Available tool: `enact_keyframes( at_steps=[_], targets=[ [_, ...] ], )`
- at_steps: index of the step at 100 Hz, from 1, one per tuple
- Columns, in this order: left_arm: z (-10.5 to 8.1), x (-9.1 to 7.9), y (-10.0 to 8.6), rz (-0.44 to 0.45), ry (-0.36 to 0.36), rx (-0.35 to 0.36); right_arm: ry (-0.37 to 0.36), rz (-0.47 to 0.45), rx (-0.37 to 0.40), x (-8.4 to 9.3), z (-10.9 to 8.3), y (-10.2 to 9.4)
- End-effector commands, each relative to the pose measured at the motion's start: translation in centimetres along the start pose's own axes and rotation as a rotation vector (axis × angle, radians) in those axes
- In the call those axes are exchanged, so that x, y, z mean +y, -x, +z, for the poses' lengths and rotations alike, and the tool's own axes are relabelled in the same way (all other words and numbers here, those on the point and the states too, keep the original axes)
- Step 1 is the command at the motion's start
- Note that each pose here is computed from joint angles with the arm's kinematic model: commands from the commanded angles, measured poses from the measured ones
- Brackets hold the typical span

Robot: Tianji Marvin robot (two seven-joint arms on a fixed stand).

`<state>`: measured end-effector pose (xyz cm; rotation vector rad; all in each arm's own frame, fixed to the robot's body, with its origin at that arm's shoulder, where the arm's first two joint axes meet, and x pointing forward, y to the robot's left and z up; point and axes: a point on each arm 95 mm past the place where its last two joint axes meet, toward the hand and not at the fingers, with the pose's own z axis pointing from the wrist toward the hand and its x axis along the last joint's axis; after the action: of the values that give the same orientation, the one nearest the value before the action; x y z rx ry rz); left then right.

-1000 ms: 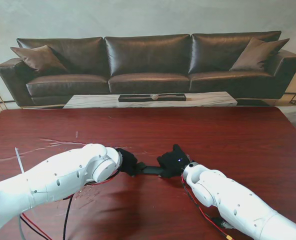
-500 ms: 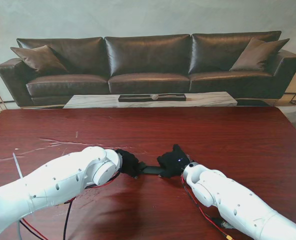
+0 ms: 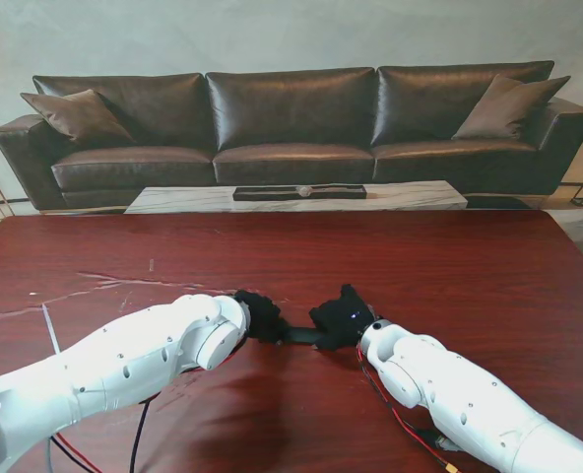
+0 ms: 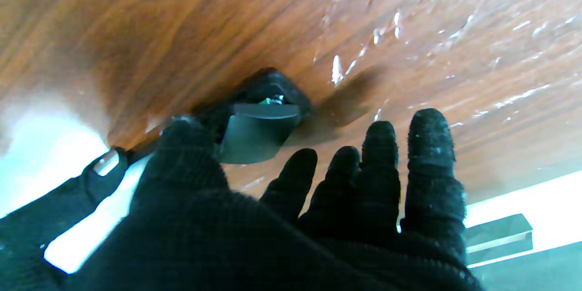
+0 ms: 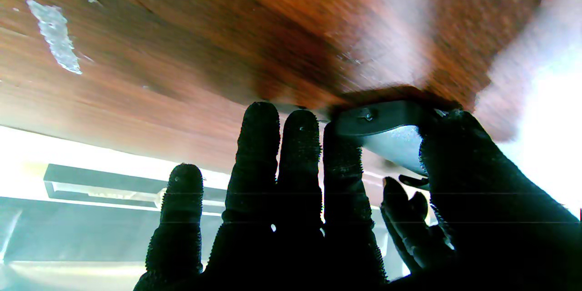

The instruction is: Install the batteries into the remote control and close the cover

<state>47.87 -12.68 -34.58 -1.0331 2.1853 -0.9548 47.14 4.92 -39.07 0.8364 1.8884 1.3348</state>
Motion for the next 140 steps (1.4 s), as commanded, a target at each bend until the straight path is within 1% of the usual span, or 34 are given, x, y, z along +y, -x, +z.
enact_keyframes(
  at_steps=[1,43,99,140],
  targets=[
    [0.1,-0.3,-0.1,-0.007,0.002,-0.002,-0.046,-0.004,-0.003,-1.8,-0.7,0.1],
    [0.4,0.1,-0.3,0.004,0.026,0.009,-0.045,-0.006,-0.006,-1.8,-0.8,0.1],
    [0.6,0.6,-0.6,0.019,0.019,0.010,-0.047,-0.007,-0.007,-1.9,-0.8,0.1],
    [0.0,0.8,-0.8,0.035,0.024,0.019,-0.048,-0.008,-0.012,-1.9,-0.8,0.2]
  ],
)
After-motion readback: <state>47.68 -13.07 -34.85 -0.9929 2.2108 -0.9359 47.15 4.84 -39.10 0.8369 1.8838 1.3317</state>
